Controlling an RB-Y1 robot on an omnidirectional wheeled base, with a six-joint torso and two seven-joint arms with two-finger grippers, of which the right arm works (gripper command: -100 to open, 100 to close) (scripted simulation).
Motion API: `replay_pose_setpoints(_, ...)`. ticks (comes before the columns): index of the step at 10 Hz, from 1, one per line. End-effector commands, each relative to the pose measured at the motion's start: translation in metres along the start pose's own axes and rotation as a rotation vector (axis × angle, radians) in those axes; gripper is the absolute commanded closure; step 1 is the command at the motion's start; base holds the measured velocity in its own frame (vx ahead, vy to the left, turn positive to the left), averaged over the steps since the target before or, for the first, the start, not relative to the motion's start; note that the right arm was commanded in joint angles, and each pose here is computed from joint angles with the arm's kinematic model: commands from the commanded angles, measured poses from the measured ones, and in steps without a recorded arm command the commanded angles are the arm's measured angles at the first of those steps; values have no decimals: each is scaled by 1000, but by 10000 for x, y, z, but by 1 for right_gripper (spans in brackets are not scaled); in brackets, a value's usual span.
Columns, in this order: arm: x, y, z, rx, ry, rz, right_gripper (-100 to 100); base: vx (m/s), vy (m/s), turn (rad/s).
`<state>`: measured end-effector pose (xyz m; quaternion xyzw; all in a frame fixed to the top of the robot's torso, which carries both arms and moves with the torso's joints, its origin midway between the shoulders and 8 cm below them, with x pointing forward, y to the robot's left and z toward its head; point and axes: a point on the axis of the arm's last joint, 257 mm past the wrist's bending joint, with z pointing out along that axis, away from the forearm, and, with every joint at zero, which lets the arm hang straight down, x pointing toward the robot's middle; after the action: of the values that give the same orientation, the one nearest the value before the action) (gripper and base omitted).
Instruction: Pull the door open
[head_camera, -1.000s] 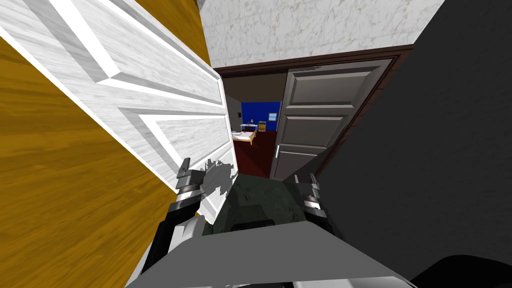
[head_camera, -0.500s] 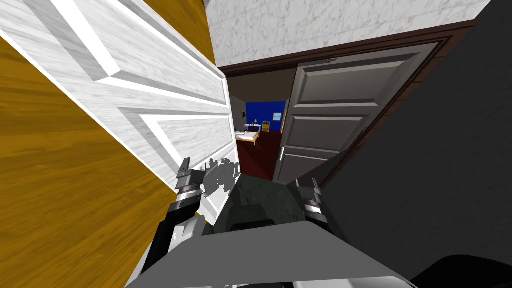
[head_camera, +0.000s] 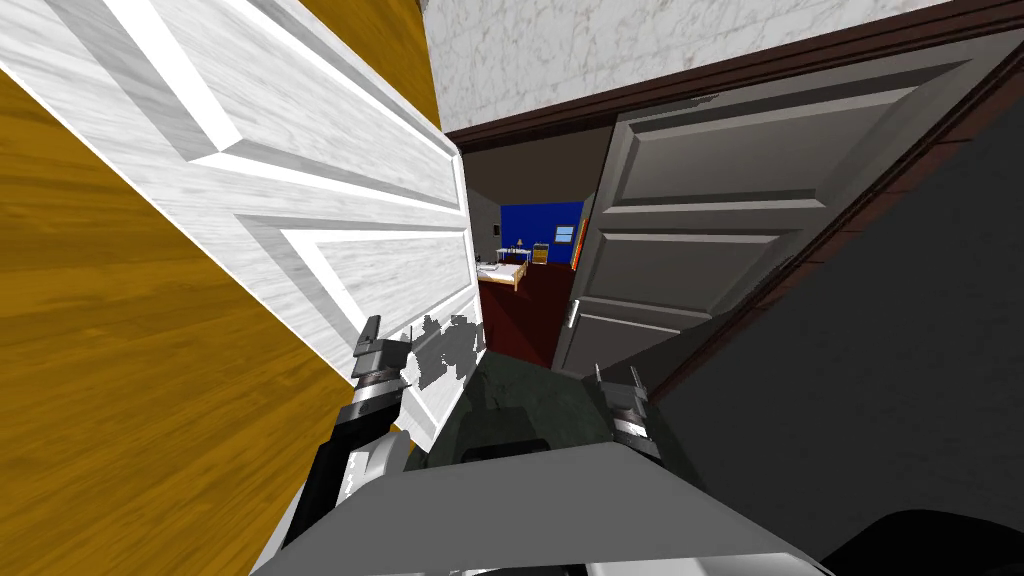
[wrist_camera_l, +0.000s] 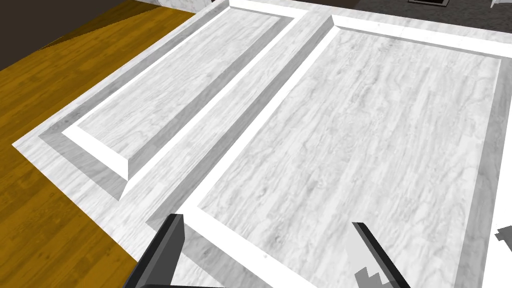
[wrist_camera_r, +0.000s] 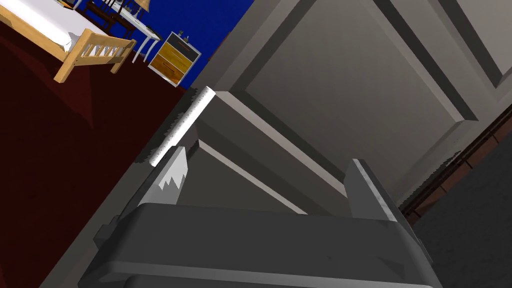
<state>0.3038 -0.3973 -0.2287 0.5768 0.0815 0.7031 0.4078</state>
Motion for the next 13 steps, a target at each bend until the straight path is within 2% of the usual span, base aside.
replay_pose_setpoints(1,-106,7,-62,-3,-25,39,-100,99,-36,123)
replay_pose_setpoints(13,-846,94,-571,-62,-198,281,-100,92,-42,127)
